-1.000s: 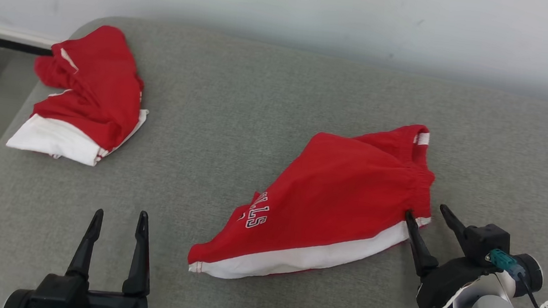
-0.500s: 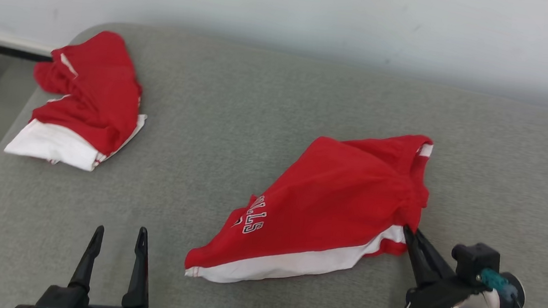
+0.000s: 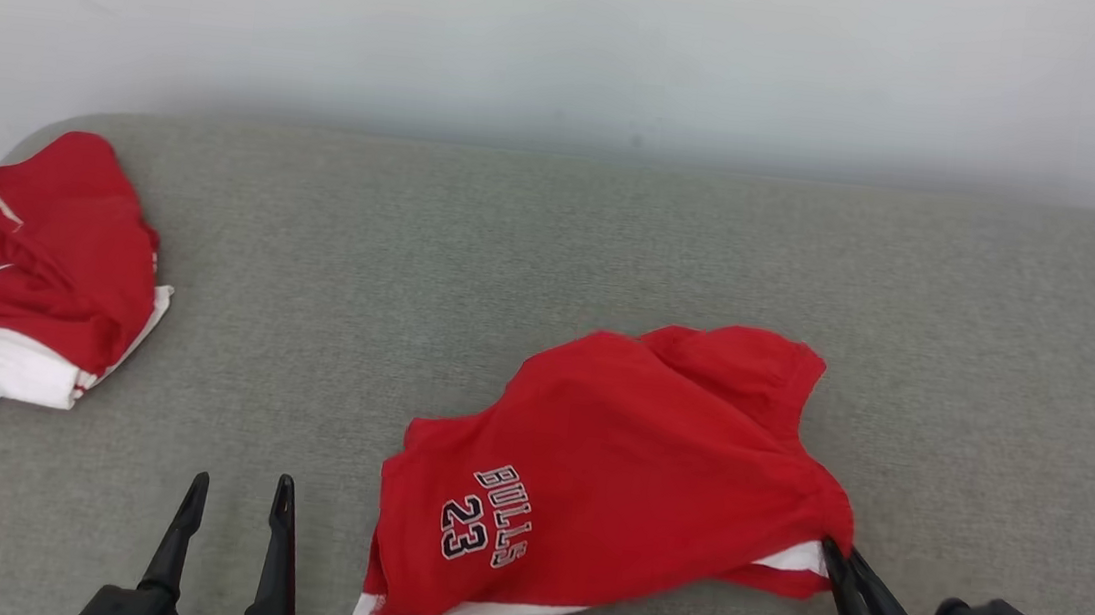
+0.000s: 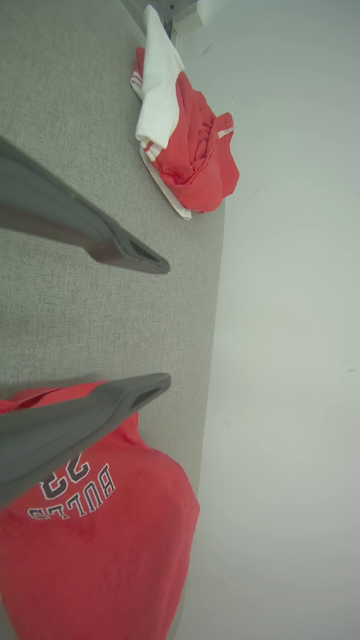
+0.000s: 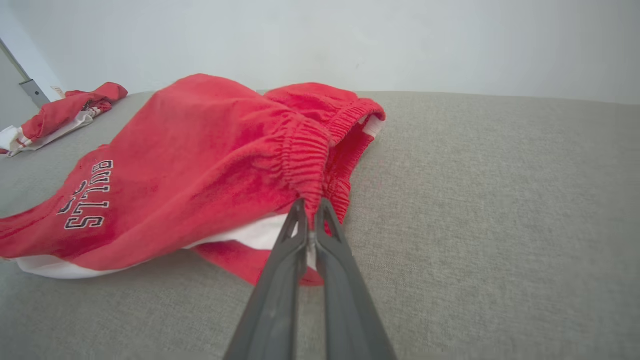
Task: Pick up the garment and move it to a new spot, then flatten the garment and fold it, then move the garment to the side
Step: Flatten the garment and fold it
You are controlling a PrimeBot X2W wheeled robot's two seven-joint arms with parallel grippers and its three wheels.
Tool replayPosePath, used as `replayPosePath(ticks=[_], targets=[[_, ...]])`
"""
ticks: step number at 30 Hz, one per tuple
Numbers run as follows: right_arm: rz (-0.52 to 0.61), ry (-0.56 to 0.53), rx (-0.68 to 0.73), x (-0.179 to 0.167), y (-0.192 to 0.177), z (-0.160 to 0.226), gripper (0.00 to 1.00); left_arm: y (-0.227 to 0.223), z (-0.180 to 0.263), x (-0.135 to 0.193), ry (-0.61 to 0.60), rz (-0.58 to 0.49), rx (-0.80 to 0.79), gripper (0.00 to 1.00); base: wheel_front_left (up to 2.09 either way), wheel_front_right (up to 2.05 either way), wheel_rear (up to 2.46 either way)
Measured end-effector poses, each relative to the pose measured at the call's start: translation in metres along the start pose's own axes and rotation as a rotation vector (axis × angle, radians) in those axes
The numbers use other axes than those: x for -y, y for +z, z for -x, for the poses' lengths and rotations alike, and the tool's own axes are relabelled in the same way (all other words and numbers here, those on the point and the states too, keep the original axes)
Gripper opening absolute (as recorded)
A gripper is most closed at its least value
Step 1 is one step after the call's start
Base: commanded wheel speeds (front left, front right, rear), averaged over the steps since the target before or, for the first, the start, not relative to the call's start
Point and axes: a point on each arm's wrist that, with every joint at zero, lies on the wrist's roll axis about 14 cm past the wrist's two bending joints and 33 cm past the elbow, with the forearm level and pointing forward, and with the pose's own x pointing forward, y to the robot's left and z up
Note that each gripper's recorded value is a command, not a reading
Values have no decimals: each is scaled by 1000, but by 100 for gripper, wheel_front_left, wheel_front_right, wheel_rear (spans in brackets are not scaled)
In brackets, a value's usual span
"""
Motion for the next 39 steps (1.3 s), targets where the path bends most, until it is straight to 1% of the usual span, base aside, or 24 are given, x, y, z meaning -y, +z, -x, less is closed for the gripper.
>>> replayPosePath(ticks=[3, 8, 9, 10, 11, 12, 16, 21, 28, 30, 34, 39], targets=[[-13, -23, -6, 4, -1, 10, 0, -1, -2, 4, -11, 3, -3, 100, 0, 0, 0], [-58, -72, -50, 8, -14, 29, 0, -6, -5, 6, -19, 5, -17, 100, 0, 0, 0], [-62, -80, -57, 9, -16, 32, 79, -6, -6, 6, -19, 5, -17, 100, 0, 0, 0], [-88, -93, -53, 9, -16, 33, 100, -7, -6, 6, -19, 5, -18, 100, 0, 0, 0], [-122, -105, -44, 9, -14, 33, 100, -7, -6, 6, -19, 6, -18, 100, 0, 0, 0], [-130, -104, -35, 8, -12, 33, 100, -6, -6, 6, -18, 6, -17, 100, 0, 0, 0], [-103, -113, 9, 10, 1, 33, 100, -4, -4, 4, -14, 4, -11, 100, 0, 0, 0], [-82, -122, 102, 8, 23, 32, 100, 4, -1, -1, 0, -11, 11, 100, 0, 0, 0], [-44, -167, 230, 15, 53, 40, 100, 19, 4, -5, 8, -43, 58, 100, 0, 0, 0], [-53, -183, 258, 16, 59, 43, 100, 21, 8, -7, 11, -51, 61, 100, 0, 0, 0], [-47, -204, 288, 17, 64, 50, 100, 25, 13, -10, 15, -72, 73, 100, 0, 0, 0], [-53, -219, 292, 17, 63, 56, 100, 26, 16, -17, 24, -104, 72, 100, 0, 0, 0]])
